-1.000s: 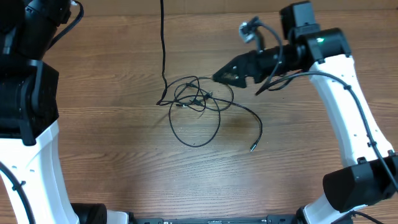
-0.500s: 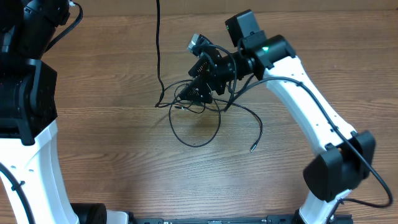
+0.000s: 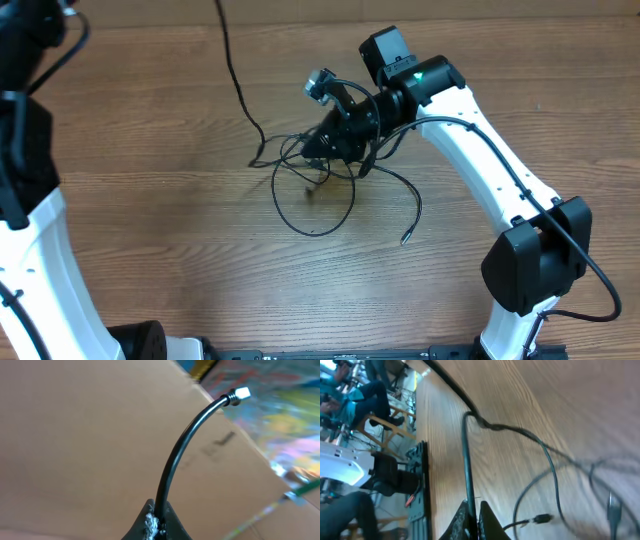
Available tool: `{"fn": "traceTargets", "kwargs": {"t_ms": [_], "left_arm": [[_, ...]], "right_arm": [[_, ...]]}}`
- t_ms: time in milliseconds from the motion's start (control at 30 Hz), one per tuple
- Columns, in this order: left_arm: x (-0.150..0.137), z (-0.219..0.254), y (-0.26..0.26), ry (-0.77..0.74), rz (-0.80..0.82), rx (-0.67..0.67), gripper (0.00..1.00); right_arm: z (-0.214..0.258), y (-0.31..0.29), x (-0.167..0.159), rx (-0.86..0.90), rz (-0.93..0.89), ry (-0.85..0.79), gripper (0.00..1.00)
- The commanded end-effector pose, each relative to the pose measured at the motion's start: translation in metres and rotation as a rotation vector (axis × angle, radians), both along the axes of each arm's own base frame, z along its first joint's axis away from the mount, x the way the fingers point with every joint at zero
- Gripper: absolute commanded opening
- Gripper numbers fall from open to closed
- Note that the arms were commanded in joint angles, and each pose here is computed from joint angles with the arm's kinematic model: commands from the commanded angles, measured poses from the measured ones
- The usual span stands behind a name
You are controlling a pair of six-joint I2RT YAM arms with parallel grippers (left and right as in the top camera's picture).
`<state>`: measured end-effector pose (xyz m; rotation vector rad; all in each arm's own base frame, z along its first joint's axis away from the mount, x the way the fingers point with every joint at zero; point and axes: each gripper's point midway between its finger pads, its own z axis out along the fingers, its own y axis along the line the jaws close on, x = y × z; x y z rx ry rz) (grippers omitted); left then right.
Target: Untangle cables
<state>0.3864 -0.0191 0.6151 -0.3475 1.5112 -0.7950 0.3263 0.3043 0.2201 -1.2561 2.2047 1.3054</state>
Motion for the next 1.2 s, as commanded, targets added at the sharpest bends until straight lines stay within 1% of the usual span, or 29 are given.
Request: {"fn": "traceTargets", "kwargs": {"t_ms": [0, 33, 67, 100, 167, 233, 300, 333, 367, 400, 567, 633, 833, 967, 1167], "left_arm": [[-0.009, 0.000, 0.025, 0.001, 0.063, 0.054, 0.04], [-0.008, -0.003, 0.031, 0.008, 0.084, 0.063, 0.04], [-0.007, -0.008, 0.046, 0.031, 0.147, 0.077, 0.04], [-0.007, -0.010, 0.052, 0.036, 0.171, 0.084, 0.04], [-0.008, -0.016, 0.070, 0.062, 0.247, 0.090, 0.04], [-0.009, -0.020, 0.085, 0.080, 0.314, 0.110, 0.04], [-0.010, -0.023, 0.098, 0.095, 0.370, 0.128, 0.04], [-0.013, -0.027, 0.110, 0.113, 0.423, 0.141, 0.04], [-0.013, -0.028, 0.113, 0.120, 0.438, 0.145, 0.04], [-0.015, -0.031, 0.122, 0.135, 0.480, 0.159, 0.04], [-0.025, -0.044, 0.151, 0.205, 0.646, 0.206, 0.04], [-0.030, -0.048, 0.161, 0.233, 0.708, 0.228, 0.04], [-0.044, -0.055, 0.182, 0.289, 0.843, 0.290, 0.04], [-0.056, -0.063, 0.200, 0.348, 0.964, 0.307, 0.04], [-0.059, -0.071, 0.216, 0.383, 1.022, 0.309, 0.04]], "right_arm": [[0.009, -0.034, 0.018, -0.094, -0.158, 0.018, 0.04], [0.013, -0.042, 0.021, -0.113, -0.193, 0.017, 0.04], [0.027, -0.062, 0.029, -0.159, -0.301, 0.000, 0.04], [0.033, -0.069, 0.032, -0.174, -0.346, -0.008, 0.04], [0.056, -0.094, 0.040, -0.210, -0.488, -0.039, 0.04], [0.088, -0.126, 0.042, -0.231, -0.642, -0.087, 0.04], [0.110, -0.146, 0.041, -0.232, -0.737, -0.122, 0.04], [0.132, -0.168, 0.038, -0.228, -0.834, -0.158, 0.04], [0.139, -0.175, 0.037, -0.226, -0.867, -0.170, 0.04], [0.155, -0.191, 0.033, -0.218, -0.938, -0.201, 0.04], [0.206, -0.256, 0.019, -0.187, -1.231, -0.320, 0.04], [0.228, -0.280, 0.013, -0.153, -1.320, -0.386, 0.04], [0.279, -0.330, 0.004, -0.034, -1.513, -0.530, 0.04], [0.309, -0.348, 0.007, 0.027, -1.560, -0.658, 0.04], [0.321, -0.376, 0.025, 0.029, -1.639, -0.733, 0.04]]}}
